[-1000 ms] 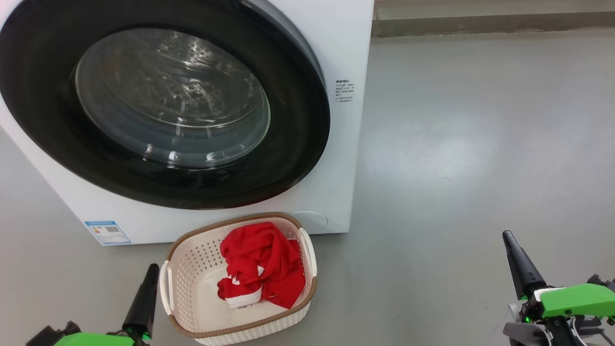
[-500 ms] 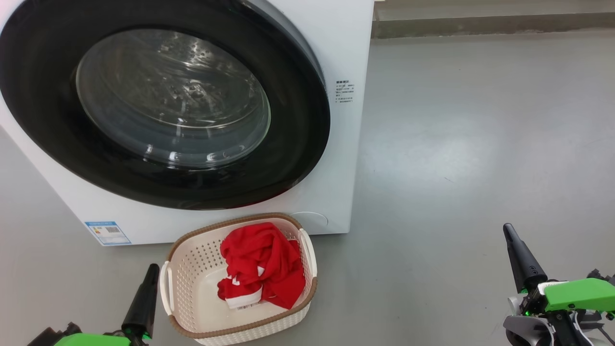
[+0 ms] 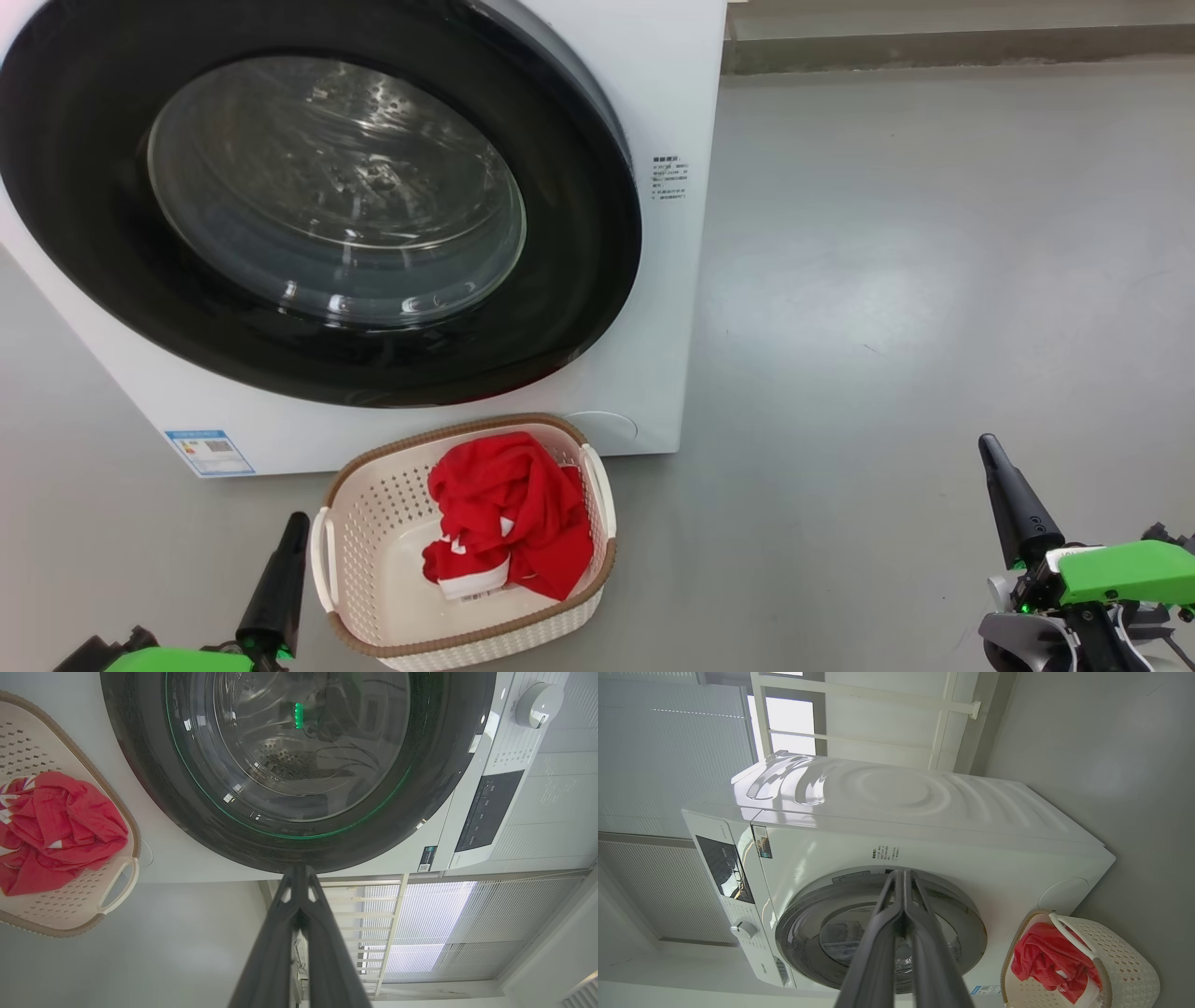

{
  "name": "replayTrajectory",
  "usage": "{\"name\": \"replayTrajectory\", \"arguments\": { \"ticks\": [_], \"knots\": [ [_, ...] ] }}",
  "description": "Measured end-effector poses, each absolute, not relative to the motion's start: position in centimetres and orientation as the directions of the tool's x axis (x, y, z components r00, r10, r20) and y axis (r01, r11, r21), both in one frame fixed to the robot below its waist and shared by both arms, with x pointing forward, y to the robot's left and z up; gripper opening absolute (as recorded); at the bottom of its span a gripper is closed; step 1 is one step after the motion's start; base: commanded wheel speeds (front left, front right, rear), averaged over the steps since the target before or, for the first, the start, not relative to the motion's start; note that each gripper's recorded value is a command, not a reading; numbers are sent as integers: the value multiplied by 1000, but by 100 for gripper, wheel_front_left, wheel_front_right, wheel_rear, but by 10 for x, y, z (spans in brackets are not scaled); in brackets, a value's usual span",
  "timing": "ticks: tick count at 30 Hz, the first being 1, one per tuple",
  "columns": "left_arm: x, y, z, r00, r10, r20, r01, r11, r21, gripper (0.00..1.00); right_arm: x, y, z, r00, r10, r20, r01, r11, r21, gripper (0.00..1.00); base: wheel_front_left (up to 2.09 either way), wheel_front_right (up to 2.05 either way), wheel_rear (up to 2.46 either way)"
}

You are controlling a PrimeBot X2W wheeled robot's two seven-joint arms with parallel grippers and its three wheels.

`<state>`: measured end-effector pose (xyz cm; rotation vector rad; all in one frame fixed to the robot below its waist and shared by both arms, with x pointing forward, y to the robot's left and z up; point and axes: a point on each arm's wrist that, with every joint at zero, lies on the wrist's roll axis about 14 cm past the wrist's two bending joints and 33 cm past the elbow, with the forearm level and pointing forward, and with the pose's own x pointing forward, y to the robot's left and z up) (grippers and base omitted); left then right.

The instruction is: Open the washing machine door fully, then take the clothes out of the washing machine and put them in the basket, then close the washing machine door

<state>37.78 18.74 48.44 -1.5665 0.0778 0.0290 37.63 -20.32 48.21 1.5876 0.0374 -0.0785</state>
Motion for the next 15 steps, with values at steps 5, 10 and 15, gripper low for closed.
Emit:
{"name": "replayTrajectory", "arguments": {
  "ticks": [5, 10, 15],
  "knots": [
    [378, 188, 484, 997, -30, -68, -68, 4, -998, 0, 376, -203, 482, 997, -26, -74, 73, -19, 997, 0, 0, 0, 0],
    [378, 188, 484, 997, -30, -68, -68, 4, -998, 0, 376, -204, 482, 997, -27, -74, 73, -19, 997, 0, 0, 0, 0],
    [378, 188, 484, 997, -30, -68, -68, 4, -998, 0, 376, -204, 482, 997, -27, -74, 73, -19, 997, 0, 0, 0, 0]
  ]
}}
